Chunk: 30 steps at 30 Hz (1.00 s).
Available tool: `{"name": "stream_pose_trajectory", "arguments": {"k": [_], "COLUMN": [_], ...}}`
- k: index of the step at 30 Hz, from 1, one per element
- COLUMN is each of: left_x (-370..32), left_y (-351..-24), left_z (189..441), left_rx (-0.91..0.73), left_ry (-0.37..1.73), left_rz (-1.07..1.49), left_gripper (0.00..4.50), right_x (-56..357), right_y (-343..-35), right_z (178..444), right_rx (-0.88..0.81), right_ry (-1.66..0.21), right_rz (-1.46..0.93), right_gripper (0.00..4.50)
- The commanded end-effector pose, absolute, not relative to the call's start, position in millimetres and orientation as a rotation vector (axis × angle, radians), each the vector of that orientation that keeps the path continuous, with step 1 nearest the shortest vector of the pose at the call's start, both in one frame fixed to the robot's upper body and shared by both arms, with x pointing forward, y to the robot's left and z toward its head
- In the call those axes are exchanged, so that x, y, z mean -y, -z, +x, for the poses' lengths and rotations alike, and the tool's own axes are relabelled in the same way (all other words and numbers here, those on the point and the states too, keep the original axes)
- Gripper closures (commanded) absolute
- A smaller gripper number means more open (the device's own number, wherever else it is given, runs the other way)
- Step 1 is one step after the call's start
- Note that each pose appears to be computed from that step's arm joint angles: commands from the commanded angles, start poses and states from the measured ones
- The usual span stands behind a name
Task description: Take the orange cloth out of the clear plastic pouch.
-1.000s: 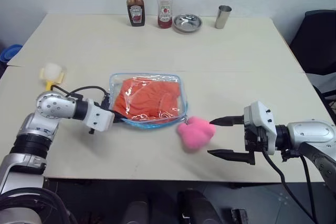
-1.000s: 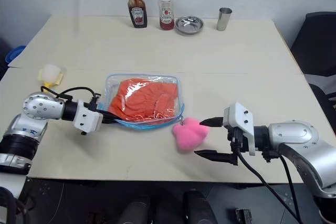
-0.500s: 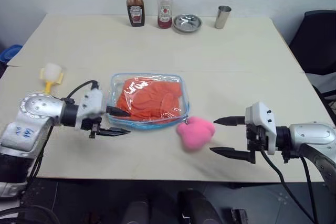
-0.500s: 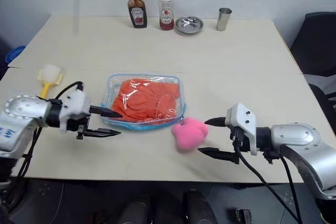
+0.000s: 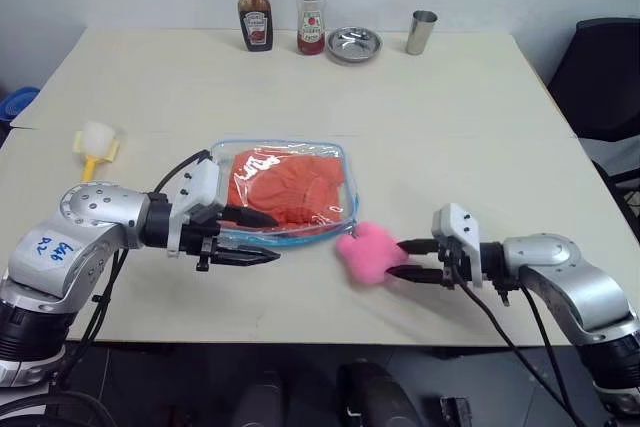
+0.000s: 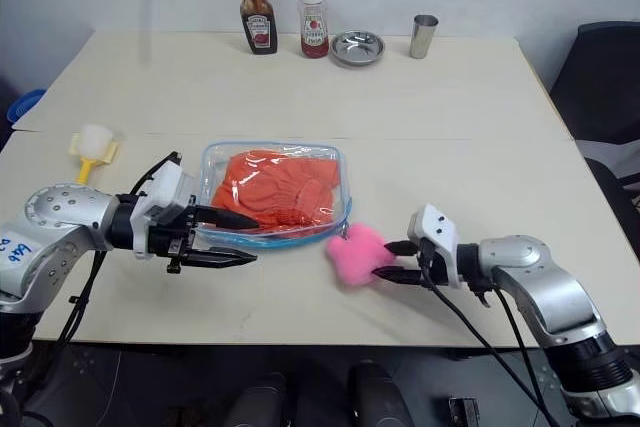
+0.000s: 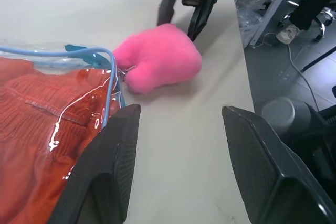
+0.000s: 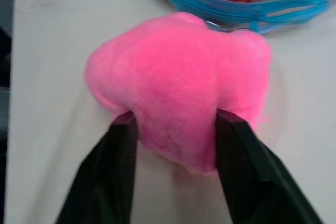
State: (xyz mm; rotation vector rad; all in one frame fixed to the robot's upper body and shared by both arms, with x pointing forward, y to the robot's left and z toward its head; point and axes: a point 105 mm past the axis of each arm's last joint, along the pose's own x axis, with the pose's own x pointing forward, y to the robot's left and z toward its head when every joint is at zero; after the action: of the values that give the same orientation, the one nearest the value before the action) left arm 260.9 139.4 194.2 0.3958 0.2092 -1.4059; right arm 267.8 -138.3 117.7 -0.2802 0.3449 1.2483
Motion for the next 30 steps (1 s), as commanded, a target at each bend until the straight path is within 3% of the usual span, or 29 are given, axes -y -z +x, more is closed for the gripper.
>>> {"name": "stream_pose_trajectory", "arguments": {"k": [1,4,11,14,21,30], "left_x": [-138.8,-134.0,-119.2,-115.8,-108.0,-82.6], "left_y": [-202.4,-201.3,-195.1,-190.9,-180.5,-180.5], "left_z": [262.7,265.2,272.6,274.5,273.9,269.1], "left_rx": [-0.156,-0.145,-0.126,-0.127,-0.132,-0.136], "left_ry": [1.395,1.406,1.455,1.472,1.52,1.649], "left_rz": [0.449,0.451,0.491,0.506,0.549,0.547], "left_gripper": [1.87,1.87,1.87,1.87,1.87,1.87], "right_x": [115.8,96.5,83.4,83.9,86.2,109.2], "right_y": [-130.2,-133.0,-105.9,-99.6,-114.2,-158.3], "right_z": [247.8,244.0,250.6,257.9,240.4,207.7], "right_rx": [-0.301,-0.271,-0.361,-0.392,-0.362,-0.329], "right_ry": [-1.372,-1.398,-1.347,-1.285,-1.321,-1.358], "right_rz": [-0.227,-0.205,-0.206,-0.19,-0.22,-0.342], "right_gripper": [3.72,4.48,4.48,3.8,1.42,1.42]}}
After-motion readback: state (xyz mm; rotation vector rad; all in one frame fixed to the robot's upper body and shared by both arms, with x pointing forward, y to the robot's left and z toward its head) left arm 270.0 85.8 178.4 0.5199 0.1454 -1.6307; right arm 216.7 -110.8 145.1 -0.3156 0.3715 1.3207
